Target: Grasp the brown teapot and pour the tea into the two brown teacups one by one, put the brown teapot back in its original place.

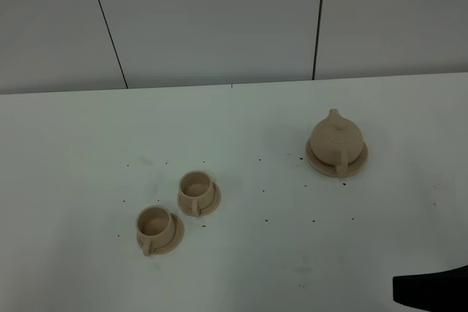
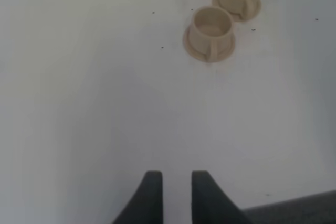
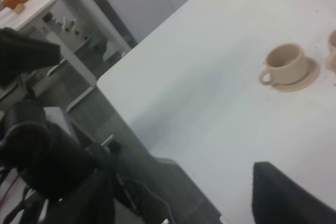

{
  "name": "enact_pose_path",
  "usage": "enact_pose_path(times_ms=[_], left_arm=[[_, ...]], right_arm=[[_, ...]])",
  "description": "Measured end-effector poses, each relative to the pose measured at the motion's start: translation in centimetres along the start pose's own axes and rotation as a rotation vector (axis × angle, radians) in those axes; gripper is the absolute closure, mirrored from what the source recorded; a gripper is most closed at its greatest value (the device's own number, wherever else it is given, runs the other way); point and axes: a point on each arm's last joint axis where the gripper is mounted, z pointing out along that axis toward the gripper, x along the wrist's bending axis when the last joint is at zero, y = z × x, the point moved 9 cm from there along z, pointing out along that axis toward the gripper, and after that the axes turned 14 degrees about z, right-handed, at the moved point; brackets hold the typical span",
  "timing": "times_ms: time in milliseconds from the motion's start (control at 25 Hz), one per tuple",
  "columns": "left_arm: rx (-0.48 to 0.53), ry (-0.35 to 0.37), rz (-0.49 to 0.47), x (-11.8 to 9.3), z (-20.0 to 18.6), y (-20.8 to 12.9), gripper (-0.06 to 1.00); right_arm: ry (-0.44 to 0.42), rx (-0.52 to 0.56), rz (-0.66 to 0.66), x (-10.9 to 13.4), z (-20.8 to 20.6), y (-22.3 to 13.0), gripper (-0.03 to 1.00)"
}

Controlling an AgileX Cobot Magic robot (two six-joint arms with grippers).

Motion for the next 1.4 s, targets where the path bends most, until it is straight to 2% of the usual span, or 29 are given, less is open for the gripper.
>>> enact_pose_path(times_ms=[160,480,760,920,1120,1400], left_arm=[[-0.002,0.002,-0.001,0.0,0.0,0.0,0.73],[-0.004,0.003,-0.001,0.0,0.0,0.1,0.73],[-0.004,0.003,0.000,0.1,0.0,0.1,0.72],[-0.003,0.004,0.000,0.1,0.0,0.1,0.72],[-0.003,0.004,0.000,0.1,0.0,0.1,0.72],[-0.003,0.004,0.000,0.1,0.0,0.1,0.72]], right_arm=[[-0.029,-0.019,0.001,-0.5,0.0,0.3,0.43],[-0.030,-0.071,0.026,-0.6,-0.1,1.3,0.43],[-0.217,-0.185,0.072,-3.9,-0.7,3.9,0.43],[-0.282,-0.162,0.113,-5.3,-0.6,6.2,0.43],[-0.371,-0.053,0.209,-9.1,0.8,8.0,0.43],[-0.589,-0.062,0.296,-17.8,1.9,9.7,0.45]])
